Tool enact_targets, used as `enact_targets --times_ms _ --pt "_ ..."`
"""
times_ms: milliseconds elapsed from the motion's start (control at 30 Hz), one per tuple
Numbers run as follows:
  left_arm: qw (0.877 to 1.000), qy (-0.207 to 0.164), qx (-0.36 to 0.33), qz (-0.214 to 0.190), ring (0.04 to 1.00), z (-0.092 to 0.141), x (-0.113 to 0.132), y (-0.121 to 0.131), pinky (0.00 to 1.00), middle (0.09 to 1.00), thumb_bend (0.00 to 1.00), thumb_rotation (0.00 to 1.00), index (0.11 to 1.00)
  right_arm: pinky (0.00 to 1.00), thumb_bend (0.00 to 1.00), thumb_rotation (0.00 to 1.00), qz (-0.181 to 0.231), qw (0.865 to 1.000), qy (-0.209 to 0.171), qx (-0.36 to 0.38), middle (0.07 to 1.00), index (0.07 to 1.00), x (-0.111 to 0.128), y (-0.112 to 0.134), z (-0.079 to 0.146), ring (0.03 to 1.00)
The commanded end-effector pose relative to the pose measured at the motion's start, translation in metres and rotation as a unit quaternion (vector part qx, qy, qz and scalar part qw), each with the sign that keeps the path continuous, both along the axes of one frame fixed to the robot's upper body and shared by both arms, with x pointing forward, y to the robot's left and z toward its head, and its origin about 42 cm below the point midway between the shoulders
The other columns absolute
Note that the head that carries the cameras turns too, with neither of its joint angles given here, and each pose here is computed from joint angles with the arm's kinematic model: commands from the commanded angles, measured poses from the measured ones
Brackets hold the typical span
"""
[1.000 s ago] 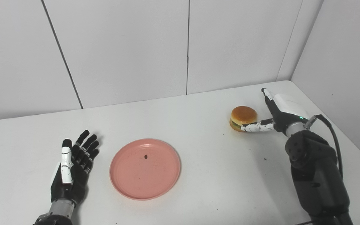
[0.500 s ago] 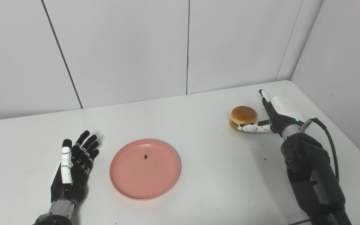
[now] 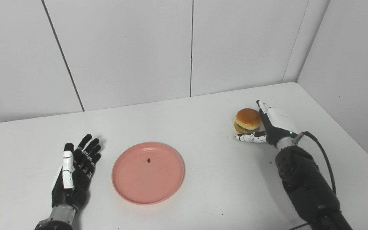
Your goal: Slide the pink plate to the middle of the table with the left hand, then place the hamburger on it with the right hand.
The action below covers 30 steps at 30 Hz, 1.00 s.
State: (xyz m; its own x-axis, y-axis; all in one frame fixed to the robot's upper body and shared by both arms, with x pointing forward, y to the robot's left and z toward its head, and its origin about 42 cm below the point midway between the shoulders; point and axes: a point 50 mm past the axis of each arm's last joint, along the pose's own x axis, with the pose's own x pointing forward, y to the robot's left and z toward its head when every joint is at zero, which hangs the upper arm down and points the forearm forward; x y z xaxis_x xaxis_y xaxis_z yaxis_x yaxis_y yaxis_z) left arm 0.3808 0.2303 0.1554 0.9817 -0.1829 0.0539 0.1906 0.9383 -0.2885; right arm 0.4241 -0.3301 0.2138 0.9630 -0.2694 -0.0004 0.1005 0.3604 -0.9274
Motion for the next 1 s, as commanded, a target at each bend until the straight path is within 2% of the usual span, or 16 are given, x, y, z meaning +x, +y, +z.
enact_targets --times_ms 0,267,467,500,533,600,667,700,733,767,867,967 --pt "1.000 0.028 0.002 -0.001 0.935 -0.012 -0.007 0.003 0.97 0.898 0.61 1.00 0.879 0.97 0.99 0.57 0.014 0.998 -0.060 -0.015 0.985 1.000 0.012 0.001 0.028 0.975" --pt "1.000 0.023 0.003 -0.004 0.937 -0.011 -0.008 0.001 0.98 0.901 0.60 1.00 0.884 0.98 0.95 0.56 0.020 0.997 -0.075 -0.005 0.977 1.000 0.024 0.008 0.018 0.968" --pt "1.000 0.024 0.003 -0.005 0.944 -0.009 -0.009 0.001 0.99 0.905 0.60 1.00 0.890 0.92 0.89 0.47 0.032 0.994 -0.107 0.022 0.941 0.975 0.027 0.011 0.014 0.931" --pt "1.000 0.025 0.002 -0.004 0.941 -0.009 -0.009 0.001 0.98 0.903 0.61 1.00 0.886 0.85 0.85 0.37 0.031 0.993 -0.113 0.029 0.908 0.934 0.027 0.012 0.013 0.886" --pt "1.000 0.024 0.004 -0.003 0.940 -0.009 -0.009 0.001 0.98 0.902 0.61 1.00 0.885 0.82 0.84 0.34 0.029 0.991 -0.128 0.033 0.897 0.920 0.026 0.013 0.013 0.870" --pt "1.000 0.023 0.007 -0.002 0.932 -0.009 -0.009 0.000 0.97 0.896 0.60 1.00 0.881 0.59 0.73 0.13 0.026 0.987 -0.154 0.039 0.772 0.807 0.025 0.016 0.014 0.700" --pt "1.000 0.021 0.007 -0.005 0.932 -0.009 -0.008 0.001 0.98 0.897 0.61 1.00 0.883 0.50 0.70 0.05 0.025 0.982 -0.183 0.037 0.711 0.764 0.023 0.018 0.015 0.624" --pt "1.000 0.021 0.006 -0.006 0.936 -0.009 -0.008 0.001 0.98 0.899 0.61 1.00 0.884 0.38 0.61 0.02 0.026 0.980 -0.195 0.034 0.600 0.632 0.022 0.019 0.015 0.489" --pt "1.000 0.020 0.005 -0.006 0.938 -0.009 -0.008 0.001 0.98 0.901 0.61 1.00 0.884 0.32 0.57 0.01 0.026 0.978 -0.204 0.031 0.543 0.564 0.022 0.019 0.015 0.420" --pt "1.000 0.021 0.006 -0.006 0.939 -0.009 -0.008 0.001 0.98 0.901 0.61 1.00 0.884 0.30 0.55 0.01 0.025 0.977 -0.209 0.030 0.513 0.529 0.022 0.020 0.015 0.391" --pt "1.000 0.020 0.005 -0.004 0.935 -0.009 -0.007 0.001 0.97 0.897 0.61 1.00 0.877 0.24 0.53 0.00 0.018 0.975 -0.216 0.037 0.480 0.493 0.020 0.021 0.018 0.322" --pt "1.000 0.020 0.006 -0.002 0.929 -0.009 -0.007 0.000 0.97 0.892 0.61 0.99 0.871 0.23 0.52 0.00 0.014 0.975 -0.217 0.044 0.478 0.489 0.020 0.022 0.020 0.324"
